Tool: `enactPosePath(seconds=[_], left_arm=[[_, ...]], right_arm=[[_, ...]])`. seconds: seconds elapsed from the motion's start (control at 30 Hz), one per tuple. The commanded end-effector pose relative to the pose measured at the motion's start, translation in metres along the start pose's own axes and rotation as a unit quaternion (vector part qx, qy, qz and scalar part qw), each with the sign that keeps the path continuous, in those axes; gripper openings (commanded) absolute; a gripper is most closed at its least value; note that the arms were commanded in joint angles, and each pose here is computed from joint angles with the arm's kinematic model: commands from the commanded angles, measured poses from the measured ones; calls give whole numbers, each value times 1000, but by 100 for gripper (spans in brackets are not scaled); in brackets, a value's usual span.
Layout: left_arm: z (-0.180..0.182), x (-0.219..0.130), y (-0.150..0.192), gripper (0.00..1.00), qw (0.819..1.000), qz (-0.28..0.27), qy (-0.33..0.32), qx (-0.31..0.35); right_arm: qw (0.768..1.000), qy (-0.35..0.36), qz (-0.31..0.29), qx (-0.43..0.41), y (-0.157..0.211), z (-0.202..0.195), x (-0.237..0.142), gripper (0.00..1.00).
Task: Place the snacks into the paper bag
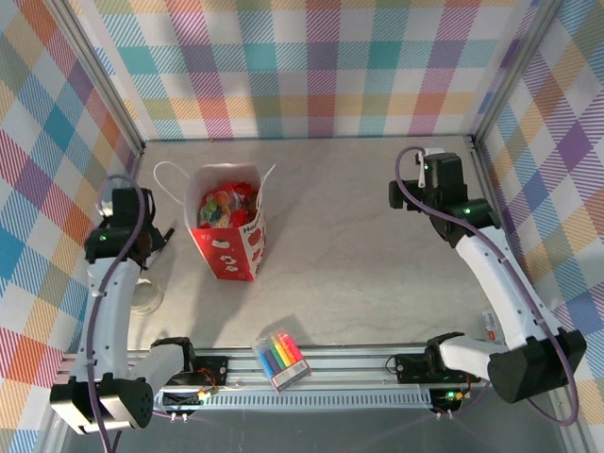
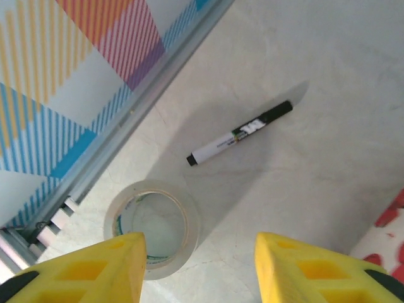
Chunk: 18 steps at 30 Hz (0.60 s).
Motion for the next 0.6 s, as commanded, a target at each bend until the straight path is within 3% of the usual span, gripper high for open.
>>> enactPosePath(seconds=[0.0, 0.27, 0.47, 0.57], left_arm=[[-5, 8, -13, 51, 995, -84, 32, -48], [-32, 53, -30, 55, 989, -101, 67, -87], [-47, 111, -19, 55, 991, -96, 30, -86], [-55, 132, -7, 56, 990, -100, 51, -81]], right_arm=[[999, -4, -11, 30, 4, -5, 20, 99], [992, 19, 11, 123, 51, -43, 67, 99], [991, 25, 28, 125, 68, -47, 87, 99], [992, 37, 27, 119, 75, -52, 96, 99]])
Point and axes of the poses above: each hand's point on the last joint's axis, 136 mm out from that joint toward the fingers, its own x axis out along the fingers, its own z axis along the line the jaws close on, y = z × x, the point moved 8 cm from there along -x, back along the fingers, and after that the axes turned 1 degree about -x, right-handed, at the moved point
